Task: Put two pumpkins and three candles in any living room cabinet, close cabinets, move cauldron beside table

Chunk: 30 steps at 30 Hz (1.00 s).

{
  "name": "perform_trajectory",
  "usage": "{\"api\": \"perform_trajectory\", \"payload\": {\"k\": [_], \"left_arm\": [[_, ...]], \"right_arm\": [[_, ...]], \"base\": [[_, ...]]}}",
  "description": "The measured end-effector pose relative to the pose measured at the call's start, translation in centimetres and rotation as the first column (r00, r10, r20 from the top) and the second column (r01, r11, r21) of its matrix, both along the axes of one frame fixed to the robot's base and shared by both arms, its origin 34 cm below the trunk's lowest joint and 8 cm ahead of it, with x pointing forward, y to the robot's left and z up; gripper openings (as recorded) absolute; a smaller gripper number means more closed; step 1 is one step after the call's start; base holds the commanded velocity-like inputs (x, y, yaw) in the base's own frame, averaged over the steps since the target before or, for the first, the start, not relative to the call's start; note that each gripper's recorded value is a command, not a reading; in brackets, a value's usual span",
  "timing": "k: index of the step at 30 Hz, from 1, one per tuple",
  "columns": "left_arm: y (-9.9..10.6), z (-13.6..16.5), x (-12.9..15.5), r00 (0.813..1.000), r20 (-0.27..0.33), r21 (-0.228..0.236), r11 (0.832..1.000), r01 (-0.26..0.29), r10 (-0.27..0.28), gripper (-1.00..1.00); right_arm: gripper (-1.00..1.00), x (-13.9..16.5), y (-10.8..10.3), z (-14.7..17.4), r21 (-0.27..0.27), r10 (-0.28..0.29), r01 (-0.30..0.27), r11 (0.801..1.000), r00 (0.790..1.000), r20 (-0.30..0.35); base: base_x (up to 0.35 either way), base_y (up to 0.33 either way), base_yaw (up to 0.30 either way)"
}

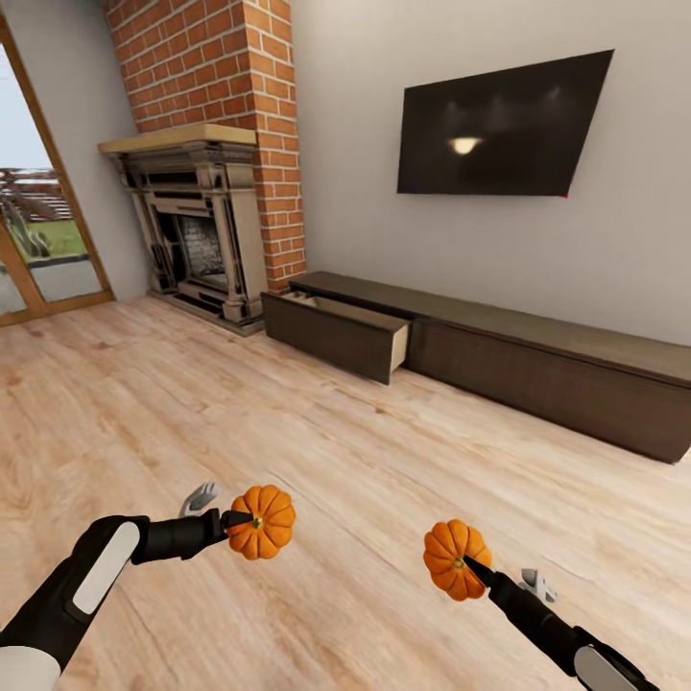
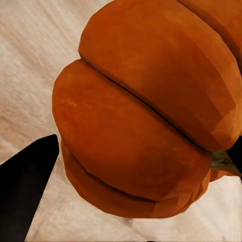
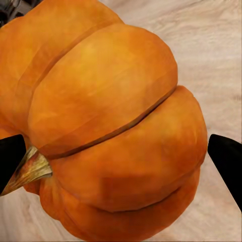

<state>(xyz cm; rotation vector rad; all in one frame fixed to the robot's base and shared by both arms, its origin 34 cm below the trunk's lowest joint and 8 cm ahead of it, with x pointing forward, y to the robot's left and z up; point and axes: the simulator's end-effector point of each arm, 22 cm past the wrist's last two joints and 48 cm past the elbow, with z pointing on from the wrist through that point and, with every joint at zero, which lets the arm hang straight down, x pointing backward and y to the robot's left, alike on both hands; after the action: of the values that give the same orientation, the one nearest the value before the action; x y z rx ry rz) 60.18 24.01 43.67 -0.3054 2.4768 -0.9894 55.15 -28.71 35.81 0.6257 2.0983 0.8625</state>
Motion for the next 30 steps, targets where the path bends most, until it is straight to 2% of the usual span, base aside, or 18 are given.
{"api": "perform_trajectory", "payload": {"k": [30], "left_arm": [[-0.12, -0.69, -0.18, 1.000, -0.016, -0.003, 1.000, 0.002, -0.002, -1.00]], "right_arm": [[-1.00, -0.20, 0.00, -0.59, -0.001, 0.000, 0.000, 1.000, 1.000, -0.011]], "base": [[0.333, 0.000, 0.271]]}}
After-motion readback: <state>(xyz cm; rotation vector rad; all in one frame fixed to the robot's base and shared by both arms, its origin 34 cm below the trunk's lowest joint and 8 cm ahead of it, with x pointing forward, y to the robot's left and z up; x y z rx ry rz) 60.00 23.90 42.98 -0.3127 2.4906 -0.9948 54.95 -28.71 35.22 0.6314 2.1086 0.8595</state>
